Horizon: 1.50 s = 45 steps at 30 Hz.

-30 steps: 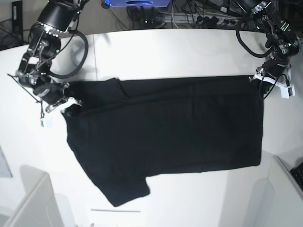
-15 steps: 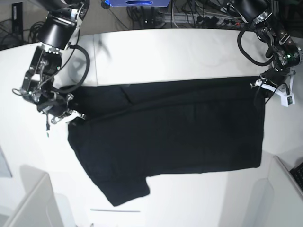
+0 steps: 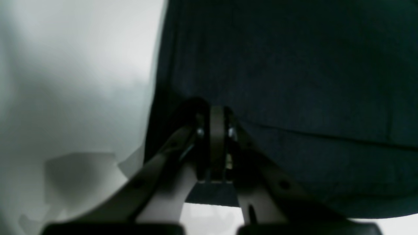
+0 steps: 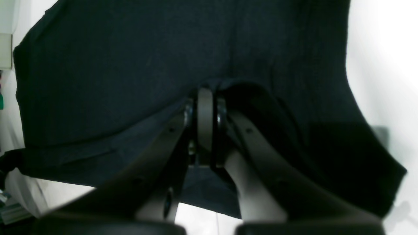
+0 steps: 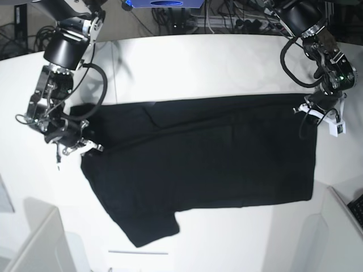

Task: Fold the T-shirt properly
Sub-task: 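Drag the shirt with both grippers, straightening it across the table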

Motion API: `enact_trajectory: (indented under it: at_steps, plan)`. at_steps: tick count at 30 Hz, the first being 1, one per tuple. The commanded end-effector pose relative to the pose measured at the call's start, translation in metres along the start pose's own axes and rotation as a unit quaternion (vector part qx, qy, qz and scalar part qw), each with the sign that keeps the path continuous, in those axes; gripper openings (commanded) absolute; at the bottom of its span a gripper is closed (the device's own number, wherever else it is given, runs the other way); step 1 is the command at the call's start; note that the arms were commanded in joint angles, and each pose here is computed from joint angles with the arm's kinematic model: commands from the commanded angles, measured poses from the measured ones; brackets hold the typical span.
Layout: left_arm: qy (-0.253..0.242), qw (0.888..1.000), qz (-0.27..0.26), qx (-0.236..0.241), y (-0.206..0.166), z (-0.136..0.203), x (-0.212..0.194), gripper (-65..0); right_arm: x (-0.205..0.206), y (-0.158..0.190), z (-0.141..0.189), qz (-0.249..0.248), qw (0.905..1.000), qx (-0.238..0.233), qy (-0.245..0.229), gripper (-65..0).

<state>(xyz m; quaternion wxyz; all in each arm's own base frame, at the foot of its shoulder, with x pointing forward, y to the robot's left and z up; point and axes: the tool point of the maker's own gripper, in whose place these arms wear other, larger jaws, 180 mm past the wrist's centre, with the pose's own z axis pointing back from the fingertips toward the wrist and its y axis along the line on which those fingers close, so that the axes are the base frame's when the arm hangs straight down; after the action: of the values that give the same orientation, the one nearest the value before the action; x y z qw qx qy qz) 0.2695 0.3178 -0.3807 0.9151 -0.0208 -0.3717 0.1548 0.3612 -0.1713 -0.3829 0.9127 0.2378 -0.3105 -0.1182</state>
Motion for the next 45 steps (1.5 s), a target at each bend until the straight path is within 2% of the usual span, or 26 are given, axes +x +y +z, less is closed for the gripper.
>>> enact_trajectory:
  at_steps: [1,9,10,12,14,18,20,22,25,27,31,33,35,38,43,45]
  plan:
    - [-0.025,1.000,-0.009,-0.001,0.000,0.004,0.018,-65.0,0.019,0.005,0.004,0.007,0.9996,0.007,-0.025,-65.0]
    - [-0.037,0.999,-0.008,-0.001,0.000,0.004,0.028,-65.0,0.018,0.004,0.004,0.007,0.9997,0.006,-0.021,-65.0]
    - [-0.038,0.999,-0.011,0.002,0.002,0.005,0.031,-65.0,0.019,0.000,0.006,0.010,0.9997,0.001,-0.021,-62.7]
    - [-0.041,0.999,-0.013,0.003,0.003,0.005,0.034,-65.0,0.020,-0.005,0.009,0.012,0.9997,-0.004,-0.021,-53.3]
    - [-0.045,0.999,-0.013,0.003,0.003,0.005,0.037,-54.5,0.022,-0.007,0.011,0.011,0.9995,-0.007,-0.027,-47.4]
    - [-0.060,0.998,-0.004,-0.006,-0.003,0.000,0.054,-32.4,0.029,-0.012,0.017,0.013,0.9981,-0.015,-0.058,-49.8]
    - [-0.063,0.998,0.001,-0.010,-0.004,-0.004,0.058,-25.3,0.032,-0.017,0.026,0.005,0.9957,-0.030,-0.088,-51.5]
    - [-0.072,0.997,0.011,-0.003,0.003,0.002,0.061,-21.2,0.033,-0.032,0.044,-0.032,0.9894,-0.062,-0.127,-51.2]
    - [-0.110,0.992,0.041,0.042,0.038,0.030,0.068,-19.4,0.031,-0.040,0.073,-0.071,0.9735,-0.096,-0.195,-50.7]
    - [-0.127,0.988,0.063,0.059,0.051,0.047,0.062,-19.3,0.024,-0.044,0.091,-0.079,0.9668,-0.115,-0.214,-47.6]
    - [-0.135,0.986,0.089,0.042,0.059,0.071,0.037,-19.7,-0.003,-0.039,0.101,-0.088,0.9673,-0.122,-0.204,-33.2]
    - [-0.128,0.986,0.102,0.022,0.058,0.077,0.020,-19.9,-0.025,-0.038,0.098,-0.104,0.9696,-0.122,-0.185,-29.3]
    - [-0.118,0.986,0.115,0.009,0.057,0.081,0.006,-19.9,-0.045,-0.042,0.099,-0.147,0.9657,-0.117,-0.179,-29.4]
    - [-0.096,0.985,0.143,0.000,0.060,0.075,-0.015,-20.1,-0.067,-0.050,0.105,-0.209,0.9549,-0.108,-0.182,-29.4]
    - [-0.060,0.979,0.193,-0.007,0.064,0.055,-0.047,-20.1,-0.086,-0.064,0.092,-0.248,0.9504,-0.103,-0.158,-29.4]
    - [-0.059,0.977,0.203,-0.012,0.063,0.049,-0.047,-20.1,-0.086,-0.071,0.085,-0.253,0.9499,-0.105,-0.151,-29.4]
